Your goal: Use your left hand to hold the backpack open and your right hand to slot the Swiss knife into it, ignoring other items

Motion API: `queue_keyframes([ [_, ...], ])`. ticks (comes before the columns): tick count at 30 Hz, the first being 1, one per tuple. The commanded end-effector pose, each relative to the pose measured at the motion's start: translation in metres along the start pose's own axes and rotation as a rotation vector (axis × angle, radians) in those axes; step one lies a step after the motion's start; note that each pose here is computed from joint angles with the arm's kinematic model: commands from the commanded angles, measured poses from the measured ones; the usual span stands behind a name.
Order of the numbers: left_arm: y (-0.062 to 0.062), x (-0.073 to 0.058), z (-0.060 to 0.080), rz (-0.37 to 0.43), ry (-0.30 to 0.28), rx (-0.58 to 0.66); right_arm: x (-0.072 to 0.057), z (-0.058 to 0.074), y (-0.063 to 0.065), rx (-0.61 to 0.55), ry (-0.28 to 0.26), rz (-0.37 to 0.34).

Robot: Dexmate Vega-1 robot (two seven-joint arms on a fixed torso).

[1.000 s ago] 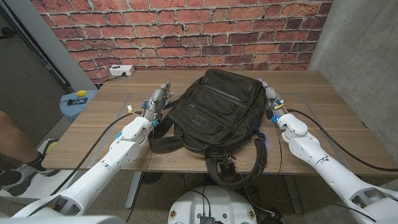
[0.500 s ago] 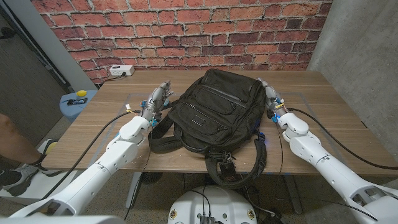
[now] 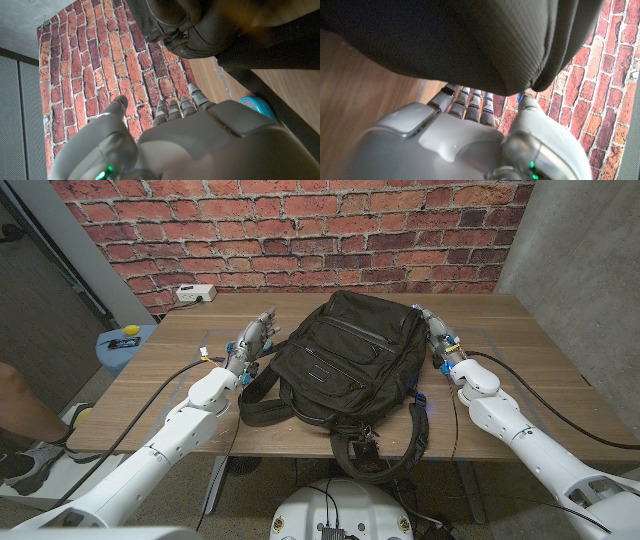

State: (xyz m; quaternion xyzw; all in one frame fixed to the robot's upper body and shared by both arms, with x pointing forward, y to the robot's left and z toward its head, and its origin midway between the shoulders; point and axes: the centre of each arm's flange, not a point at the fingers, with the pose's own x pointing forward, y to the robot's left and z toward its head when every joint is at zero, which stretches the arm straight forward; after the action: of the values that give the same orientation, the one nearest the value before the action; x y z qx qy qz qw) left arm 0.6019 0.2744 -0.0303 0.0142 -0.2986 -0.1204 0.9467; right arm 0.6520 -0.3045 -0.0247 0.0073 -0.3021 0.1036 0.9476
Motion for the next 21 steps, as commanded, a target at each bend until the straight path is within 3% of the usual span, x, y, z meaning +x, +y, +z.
queue_keyframes([
  [1,-0.005,-0.01,0.007,-0.023,0.007,0.028,-0.005,0.006,-0.013,-0.014,-0.01,-0.015],
  [11,-0.006,-0.017,0.016,-0.051,0.01,0.061,-0.009,0.01,-0.02,-0.028,-0.011,-0.026],
  [21,-0.003,-0.021,0.035,-0.113,0.015,0.13,-0.011,0.01,-0.019,-0.026,-0.01,-0.038],
])
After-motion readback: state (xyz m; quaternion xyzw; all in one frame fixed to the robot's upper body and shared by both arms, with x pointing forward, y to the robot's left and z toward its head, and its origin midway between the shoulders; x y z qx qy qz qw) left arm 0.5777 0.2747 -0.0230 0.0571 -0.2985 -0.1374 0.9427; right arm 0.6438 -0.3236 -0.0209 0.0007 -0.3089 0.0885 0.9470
